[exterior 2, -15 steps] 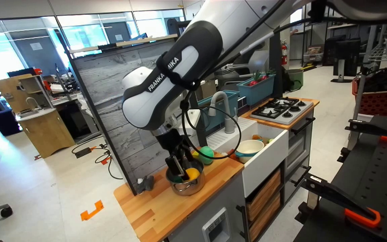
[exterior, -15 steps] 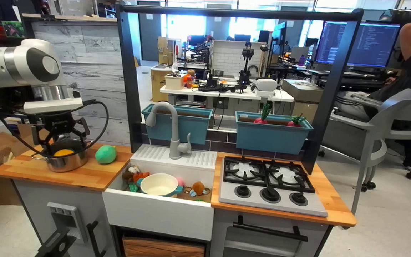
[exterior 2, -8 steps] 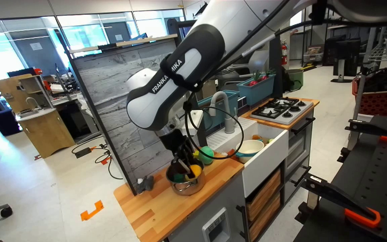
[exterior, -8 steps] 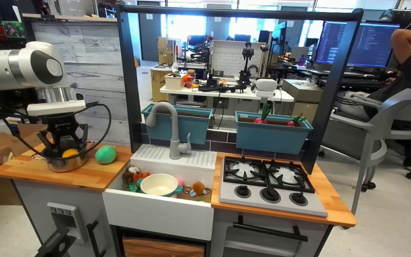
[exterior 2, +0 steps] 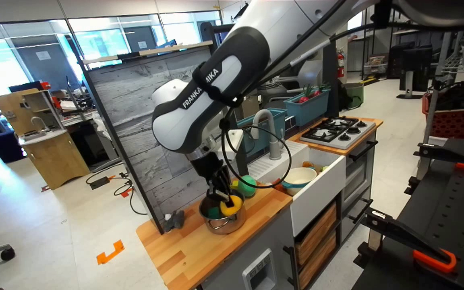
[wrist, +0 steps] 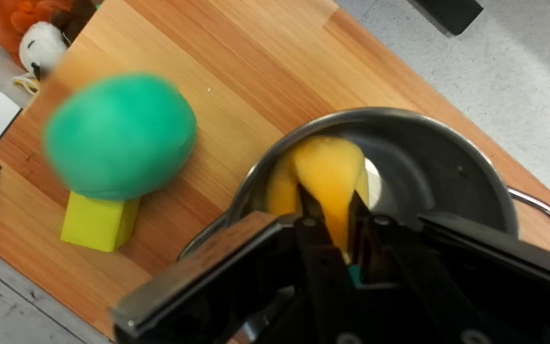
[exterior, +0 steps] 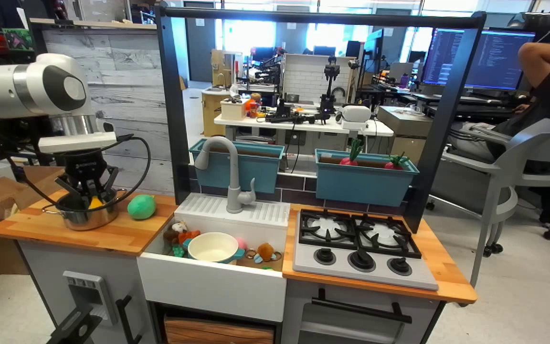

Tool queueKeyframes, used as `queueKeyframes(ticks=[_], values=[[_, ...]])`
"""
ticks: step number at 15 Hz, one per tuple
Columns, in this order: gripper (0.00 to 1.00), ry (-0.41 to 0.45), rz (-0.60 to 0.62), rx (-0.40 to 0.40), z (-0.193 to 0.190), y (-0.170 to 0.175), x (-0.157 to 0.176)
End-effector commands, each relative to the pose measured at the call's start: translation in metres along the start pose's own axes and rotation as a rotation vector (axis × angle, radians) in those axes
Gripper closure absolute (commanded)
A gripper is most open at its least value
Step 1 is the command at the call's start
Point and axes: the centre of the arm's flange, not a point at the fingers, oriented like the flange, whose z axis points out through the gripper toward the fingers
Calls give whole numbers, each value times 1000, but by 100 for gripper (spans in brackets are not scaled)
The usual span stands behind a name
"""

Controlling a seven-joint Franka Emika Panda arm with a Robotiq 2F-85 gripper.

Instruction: Remove the yellow plush toy from the silver pot

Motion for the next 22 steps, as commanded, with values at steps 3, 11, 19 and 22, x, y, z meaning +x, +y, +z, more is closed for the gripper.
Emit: queueKeyframes(ticks=[3, 11, 19, 22], values=[[97, 86, 21, -39, -54, 6, -22], [97, 214, 77, -122, -133, 16, -69], [97, 52, 239, -83, -118, 30, -122], [97, -26, 279, -57, -102, 29, -150]])
